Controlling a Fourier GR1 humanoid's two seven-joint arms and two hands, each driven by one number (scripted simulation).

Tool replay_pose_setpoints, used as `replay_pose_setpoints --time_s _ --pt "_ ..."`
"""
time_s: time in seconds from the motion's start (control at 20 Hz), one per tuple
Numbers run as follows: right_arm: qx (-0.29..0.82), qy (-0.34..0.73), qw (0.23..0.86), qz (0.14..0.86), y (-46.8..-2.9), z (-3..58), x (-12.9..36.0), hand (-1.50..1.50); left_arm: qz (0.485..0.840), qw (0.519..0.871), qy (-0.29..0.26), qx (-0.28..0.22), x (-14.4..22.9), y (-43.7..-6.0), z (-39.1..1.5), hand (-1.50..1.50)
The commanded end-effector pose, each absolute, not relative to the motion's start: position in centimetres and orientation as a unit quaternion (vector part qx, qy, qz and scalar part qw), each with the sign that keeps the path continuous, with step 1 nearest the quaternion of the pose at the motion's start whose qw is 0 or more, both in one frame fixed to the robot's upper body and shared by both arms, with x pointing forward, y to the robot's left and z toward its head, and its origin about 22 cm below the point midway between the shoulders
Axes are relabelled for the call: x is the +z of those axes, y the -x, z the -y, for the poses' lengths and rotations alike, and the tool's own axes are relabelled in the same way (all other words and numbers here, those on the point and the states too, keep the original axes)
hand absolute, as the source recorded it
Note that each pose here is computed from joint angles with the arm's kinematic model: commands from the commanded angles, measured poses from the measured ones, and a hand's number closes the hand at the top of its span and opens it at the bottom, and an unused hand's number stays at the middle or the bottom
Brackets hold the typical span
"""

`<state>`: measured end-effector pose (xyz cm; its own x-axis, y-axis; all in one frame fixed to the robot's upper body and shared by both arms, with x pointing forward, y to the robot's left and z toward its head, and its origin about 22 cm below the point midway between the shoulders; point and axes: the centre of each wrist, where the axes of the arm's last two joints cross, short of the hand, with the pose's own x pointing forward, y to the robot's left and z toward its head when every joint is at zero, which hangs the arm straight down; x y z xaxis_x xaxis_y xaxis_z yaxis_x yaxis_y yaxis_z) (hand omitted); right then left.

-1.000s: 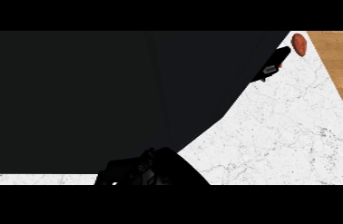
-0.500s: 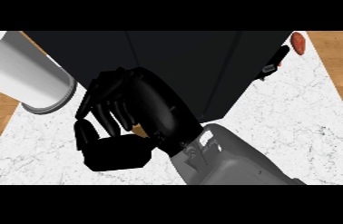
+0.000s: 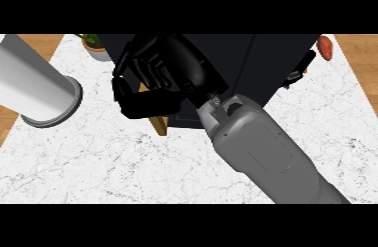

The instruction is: Pick up the wine, place it into the cabinet and close the cabinet

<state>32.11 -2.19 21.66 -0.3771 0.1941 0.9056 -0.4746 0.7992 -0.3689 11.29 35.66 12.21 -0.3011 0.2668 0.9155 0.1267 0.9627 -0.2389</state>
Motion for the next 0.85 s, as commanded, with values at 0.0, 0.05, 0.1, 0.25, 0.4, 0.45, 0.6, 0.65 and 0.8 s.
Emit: replay_pose_setpoints --time_s 0.0,0.05,0.1,0.25,0.4,0.45,0.6,0.65,0.8 --pt "0.282 -0.059 0.564 0.774 -36.5 5.6 19.5 1.50 0.801 0.580 0.132 0.060 11.7 -11.6 -34.0 -1.50" --pt "0.286 -0.061 0.563 0.773 -35.4 4.1 19.8 1.50 0.789 0.596 0.136 0.060 10.3 -12.6 -34.6 -1.50" --pt "0.285 -0.055 0.562 0.775 -36.3 4.4 21.2 1.50 0.797 0.586 0.135 0.054 11.9 -12.6 -33.1 -1.50" --pt "0.288 -0.040 0.562 0.774 -37.4 7.1 20.1 1.50 0.800 0.582 0.129 0.062 11.2 -13.1 -33.9 -1.50" --pt "0.288 -0.020 0.556 0.779 -38.0 8.2 20.4 1.50 0.795 0.589 0.130 0.066 10.2 -13.3 -32.5 -1.50" --pt "0.287 -0.019 0.556 0.780 -38.6 8.3 20.4 1.50 0.803 0.578 0.130 0.066 10.3 -13.4 -32.0 -1.50" --pt "0.281 -0.025 0.554 0.783 -39.1 9.4 21.2 1.50 0.801 0.580 0.131 0.067 9.6 -14.0 -32.0 -1.50" --pt "0.292 -0.020 0.557 0.777 -39.1 8.8 20.2 1.50 0.795 0.588 0.127 0.071 9.3 -14.0 -31.6 -1.50" --pt "0.289 -0.023 0.555 0.780 -39.3 7.6 20.5 1.50 0.798 0.583 0.132 0.076 9.3 -14.7 -30.7 -1.50"
